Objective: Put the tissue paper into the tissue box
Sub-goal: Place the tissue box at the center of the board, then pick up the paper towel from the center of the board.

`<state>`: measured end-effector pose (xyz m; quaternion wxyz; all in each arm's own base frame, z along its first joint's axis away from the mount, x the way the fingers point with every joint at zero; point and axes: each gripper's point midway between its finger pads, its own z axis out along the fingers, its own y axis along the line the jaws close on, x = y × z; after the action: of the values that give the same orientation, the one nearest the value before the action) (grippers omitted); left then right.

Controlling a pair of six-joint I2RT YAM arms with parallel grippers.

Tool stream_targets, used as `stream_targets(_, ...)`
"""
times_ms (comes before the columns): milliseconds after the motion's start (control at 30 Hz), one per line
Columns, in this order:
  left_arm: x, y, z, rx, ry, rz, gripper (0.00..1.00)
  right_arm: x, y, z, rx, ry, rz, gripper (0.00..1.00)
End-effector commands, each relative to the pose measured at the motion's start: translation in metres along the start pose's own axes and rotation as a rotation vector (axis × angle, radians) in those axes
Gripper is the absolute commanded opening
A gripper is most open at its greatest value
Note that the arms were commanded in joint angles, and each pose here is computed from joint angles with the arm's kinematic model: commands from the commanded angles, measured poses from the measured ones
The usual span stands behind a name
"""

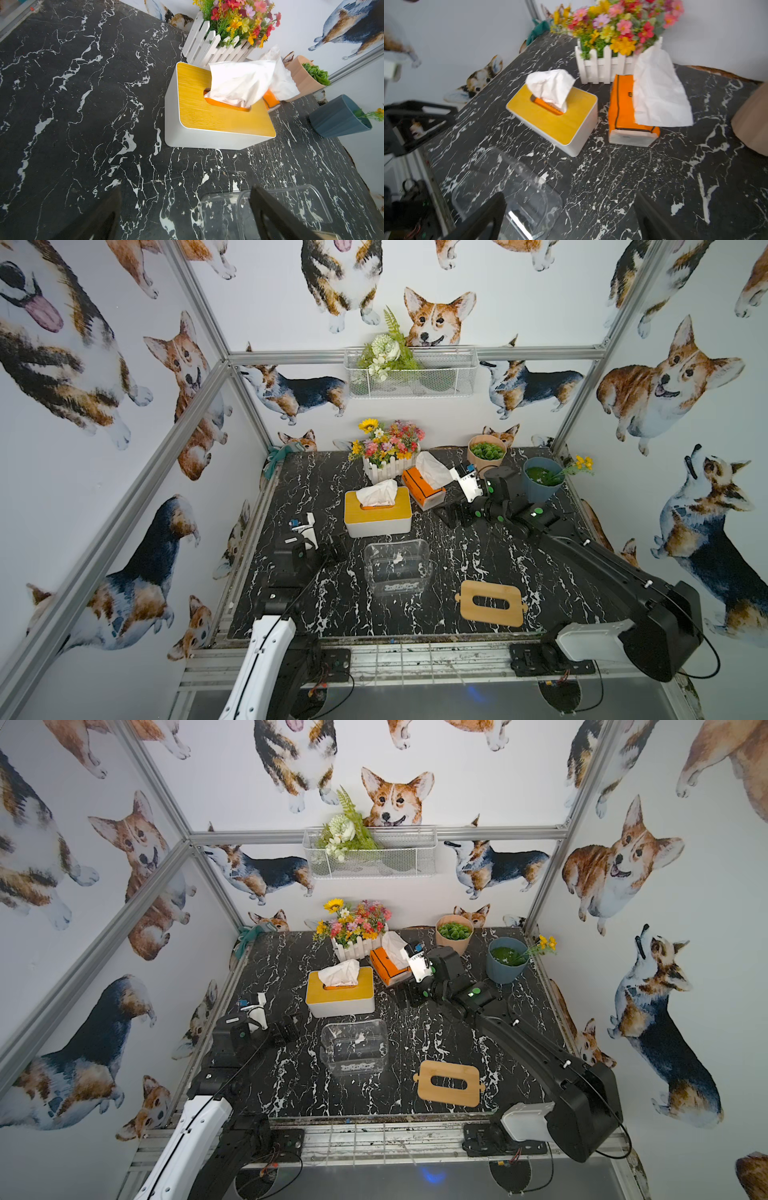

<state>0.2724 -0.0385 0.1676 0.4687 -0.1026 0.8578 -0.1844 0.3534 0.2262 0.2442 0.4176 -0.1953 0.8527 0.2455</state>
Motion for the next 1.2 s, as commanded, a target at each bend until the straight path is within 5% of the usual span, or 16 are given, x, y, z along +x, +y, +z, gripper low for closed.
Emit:
stream_targets(0,-0.006,-0.004,-0.001,0.017,-0.02,0.014,1.0,-0.023,-0.021,0.018,-0.005,-0.058,0.162,1.0)
stream_targets(167,-0.006,-0.004,0.0,0.016,-0.017,0.014,1.0,-0.036,-0.062,0.058,0.048,-0.058,0.266,1.0)
stream_targets(600,-0.006,-0.004,0.001,0.019,-0.012,0.015,1.0,-0.036,-0.13,0.157,0.267,0.098,0.169,1.0)
stream_targets(1167,-0.006,-0.003,0.001,0.013,-0.014,0.015,1.0,0.004,-0.11,0.209,0.184,0.248,0.049,1.0)
